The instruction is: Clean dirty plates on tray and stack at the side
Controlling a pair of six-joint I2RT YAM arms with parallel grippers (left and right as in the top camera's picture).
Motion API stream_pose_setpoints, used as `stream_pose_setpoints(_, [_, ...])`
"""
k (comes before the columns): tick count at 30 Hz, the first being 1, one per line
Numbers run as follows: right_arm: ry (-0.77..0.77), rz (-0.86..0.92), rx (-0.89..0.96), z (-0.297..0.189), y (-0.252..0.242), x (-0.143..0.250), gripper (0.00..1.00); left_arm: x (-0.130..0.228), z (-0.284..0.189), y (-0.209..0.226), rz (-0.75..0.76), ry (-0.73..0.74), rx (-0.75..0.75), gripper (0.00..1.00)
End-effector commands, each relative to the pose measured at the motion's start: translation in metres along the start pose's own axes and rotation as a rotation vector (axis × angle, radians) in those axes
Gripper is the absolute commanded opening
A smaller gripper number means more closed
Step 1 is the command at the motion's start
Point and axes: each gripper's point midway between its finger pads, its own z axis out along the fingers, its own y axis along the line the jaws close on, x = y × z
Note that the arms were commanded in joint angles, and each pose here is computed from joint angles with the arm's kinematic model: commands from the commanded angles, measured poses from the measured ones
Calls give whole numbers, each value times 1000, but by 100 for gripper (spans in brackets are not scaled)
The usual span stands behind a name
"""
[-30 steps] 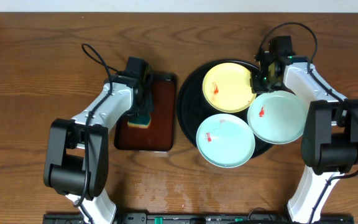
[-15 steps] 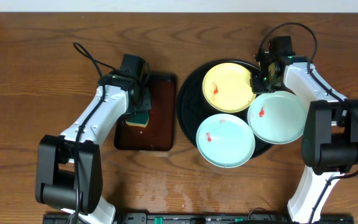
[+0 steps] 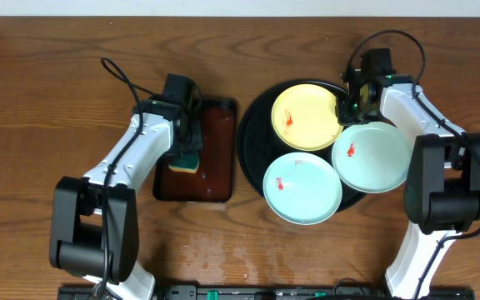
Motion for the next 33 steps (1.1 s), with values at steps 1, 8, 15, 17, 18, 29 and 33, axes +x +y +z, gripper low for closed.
stream_pose_setpoints(1, [-23,0,2,-6,0,-8,16,-30,-36,-9,-8,-109,39,7])
stream_pose_setpoints(8, [-22,0,1,-6,0,-8,19,-44,-66,-13,-5,-138,48,7])
stream_pose_setpoints(15, [-15,1,1,-6,0,-6,18,-56,-88,-18,1,-164,59,7])
stream_pose_setpoints(17, [-7,2,2,-6,0,-4,16,-56,-88,-20,10,-168,61,7])
stream_pose_setpoints(18, [-2,3,2,-6,0,-3,15,-56,-88,-22,25,-169,62,7])
stream_pose_setpoints(29, [3,4,1,-6,0,-2,17,-55,-89,-34,69,-186,69,7])
stream_pose_setpoints(33, [3,3,1,-6,0,-2,17,-55,-89,-34,69,-186,69,7])
